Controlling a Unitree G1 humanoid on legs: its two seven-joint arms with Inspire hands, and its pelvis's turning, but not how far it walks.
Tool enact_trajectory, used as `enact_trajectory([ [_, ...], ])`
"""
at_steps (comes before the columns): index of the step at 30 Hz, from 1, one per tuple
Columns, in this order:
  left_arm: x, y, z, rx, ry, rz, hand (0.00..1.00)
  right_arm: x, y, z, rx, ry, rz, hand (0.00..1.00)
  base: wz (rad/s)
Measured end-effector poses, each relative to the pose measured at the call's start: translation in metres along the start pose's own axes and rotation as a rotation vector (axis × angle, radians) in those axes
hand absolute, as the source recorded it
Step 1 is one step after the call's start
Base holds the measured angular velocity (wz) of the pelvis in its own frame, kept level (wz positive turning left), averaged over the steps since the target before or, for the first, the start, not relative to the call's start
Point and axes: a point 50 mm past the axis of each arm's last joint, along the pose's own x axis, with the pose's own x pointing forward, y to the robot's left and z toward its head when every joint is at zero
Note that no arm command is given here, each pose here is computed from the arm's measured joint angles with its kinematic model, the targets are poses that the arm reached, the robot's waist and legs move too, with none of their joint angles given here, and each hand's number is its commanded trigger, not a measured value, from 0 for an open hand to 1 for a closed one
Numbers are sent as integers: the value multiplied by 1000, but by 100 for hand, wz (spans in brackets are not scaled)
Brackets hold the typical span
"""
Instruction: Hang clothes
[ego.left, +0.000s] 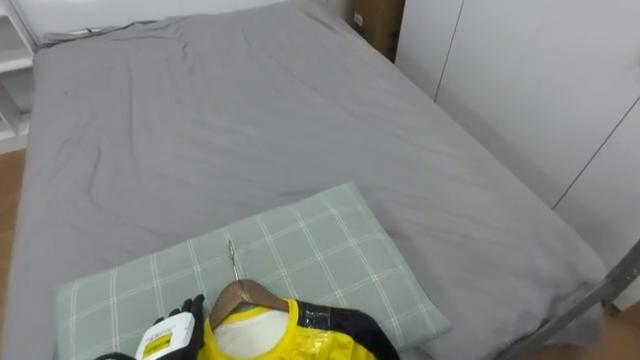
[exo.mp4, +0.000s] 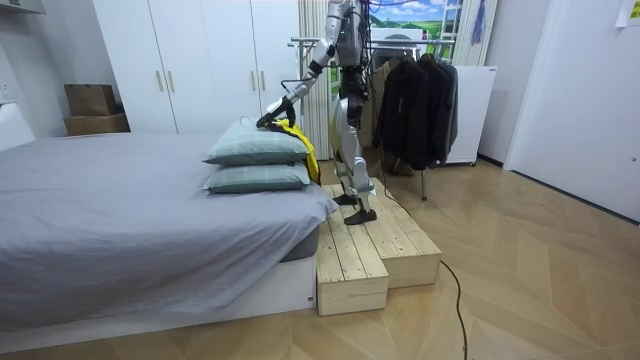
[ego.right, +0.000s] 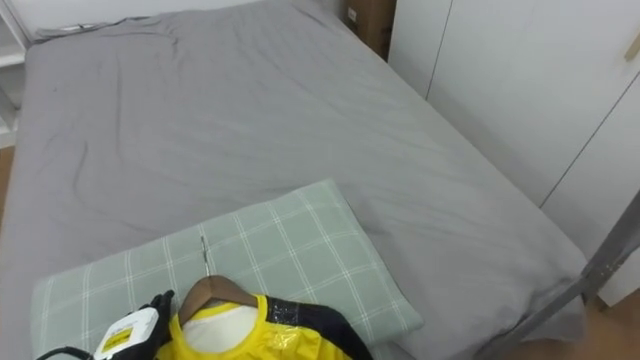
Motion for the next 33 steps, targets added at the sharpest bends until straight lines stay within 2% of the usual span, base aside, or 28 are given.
enact_trajectory([
  [2,0,-1,-2,2,9,-7,0,0,0,-1,0,6,0,0,0],
  [3,0,-1,-2,3,11,-8,6,0,0,-1,-1,7,1,0,0],
  [4,-1,-2,-3,4,15,-11,20,0,0,-1,-6,6,1,0,0],
  [5,-1,-2,-3,5,19,-14,48,0,0,-1,-12,6,0,0,0],
  [6,-1,-2,-3,6,21,-15,59,0,0,-1,-13,5,0,0,0],
  [7,-1,-2,-4,7,25,-16,87,0,0,-1,-14,5,0,0,0],
  [8,-1,-2,-4,7,25,-16,100,0,0,0,-14,5,0,0,0],
  [20,5,9,-3,0,45,21,100,0,0,0,-14,3,-2,0,0],
  [33,5,9,-5,-23,66,15,100,0,0,2,-14,-6,-3,0,0],
])
